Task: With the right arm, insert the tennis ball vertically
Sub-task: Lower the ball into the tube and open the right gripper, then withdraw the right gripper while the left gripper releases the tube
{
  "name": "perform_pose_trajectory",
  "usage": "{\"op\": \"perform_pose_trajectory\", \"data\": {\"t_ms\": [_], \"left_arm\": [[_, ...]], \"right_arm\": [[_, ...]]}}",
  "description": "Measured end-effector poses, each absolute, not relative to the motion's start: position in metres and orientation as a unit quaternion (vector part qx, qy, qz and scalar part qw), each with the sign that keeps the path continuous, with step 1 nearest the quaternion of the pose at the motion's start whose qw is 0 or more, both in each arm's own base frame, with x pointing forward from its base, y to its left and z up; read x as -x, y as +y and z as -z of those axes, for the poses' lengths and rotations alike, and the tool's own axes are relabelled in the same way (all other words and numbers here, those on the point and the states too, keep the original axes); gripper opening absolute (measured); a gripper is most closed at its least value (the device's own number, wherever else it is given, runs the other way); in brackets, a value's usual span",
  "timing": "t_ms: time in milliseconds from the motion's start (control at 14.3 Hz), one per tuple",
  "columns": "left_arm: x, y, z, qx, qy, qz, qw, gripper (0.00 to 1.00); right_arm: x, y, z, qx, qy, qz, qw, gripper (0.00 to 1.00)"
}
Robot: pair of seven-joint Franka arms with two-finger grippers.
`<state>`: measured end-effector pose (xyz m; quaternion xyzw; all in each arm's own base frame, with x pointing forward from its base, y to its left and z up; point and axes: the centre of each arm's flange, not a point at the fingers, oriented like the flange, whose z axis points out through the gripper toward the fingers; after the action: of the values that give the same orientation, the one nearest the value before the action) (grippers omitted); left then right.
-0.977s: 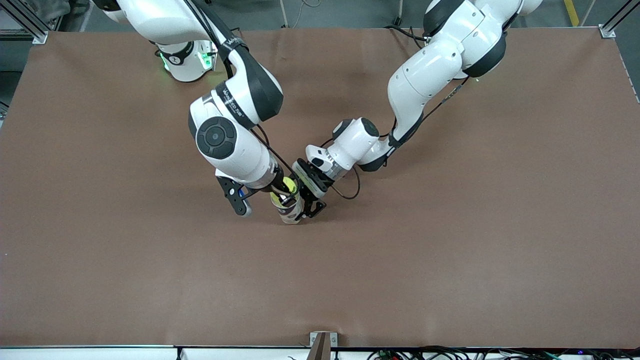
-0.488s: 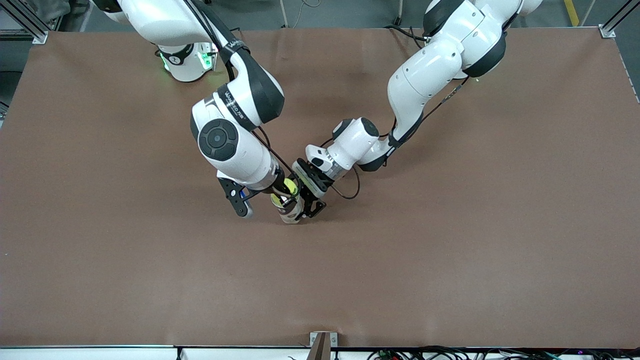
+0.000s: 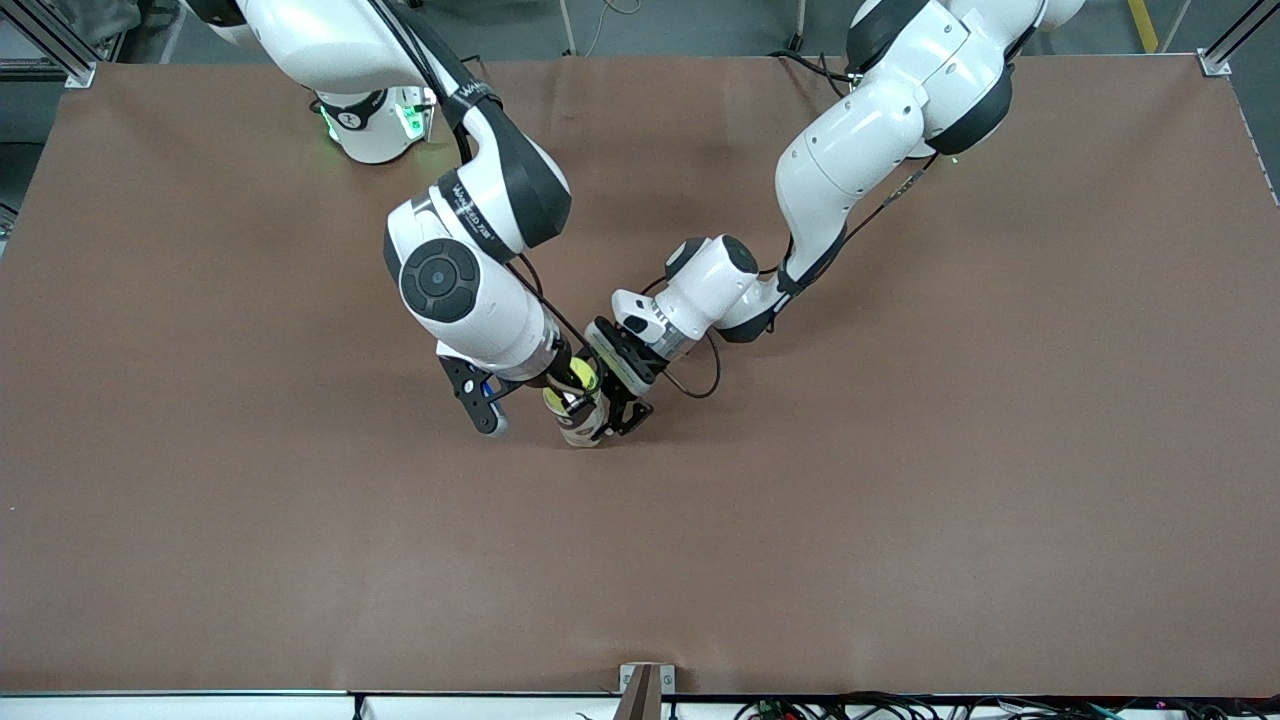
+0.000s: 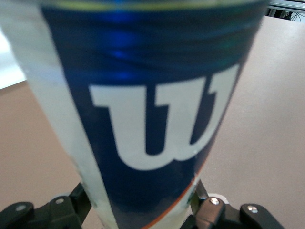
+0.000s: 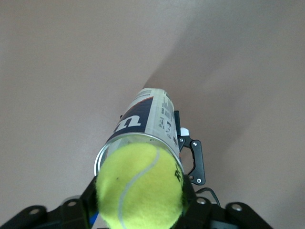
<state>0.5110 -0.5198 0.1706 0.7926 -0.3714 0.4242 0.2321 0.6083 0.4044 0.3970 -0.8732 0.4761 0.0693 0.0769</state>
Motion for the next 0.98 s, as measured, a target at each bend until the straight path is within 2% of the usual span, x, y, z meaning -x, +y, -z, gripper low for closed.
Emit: {"op": "perform_pose_trajectory", "data": {"t_ms": [209,767,907,977], "left_arm": [[-0.511,-0.52,-0.17,-0.793,-0.372,-0.424,0.232,0.83],[-0.511,-0.52,-0.171,-0.792,-0.372,-0.424,0.232,0.86],[-0.511,-0.52,-0.171,-0.792,-0.372,-0.424,0.233,0.99],[-0.511,-0.52,-0.171,-0.792,-0.372,-0.424,0.233,1.0]], "right_arm": [[-0.605,0.414,-0.396,0.876,0.471,-0.064,0.085,1.0],[-0.616,0.399,-0.399,0.887,0.451,-0.056,0.085,1.0],[-0.63,0.371,-0.405,0.909,0.405,-0.056,0.078,1.0],[-0.636,0.352,-0.409,0.922,0.376,-0.063,0.069,1.0]]}}
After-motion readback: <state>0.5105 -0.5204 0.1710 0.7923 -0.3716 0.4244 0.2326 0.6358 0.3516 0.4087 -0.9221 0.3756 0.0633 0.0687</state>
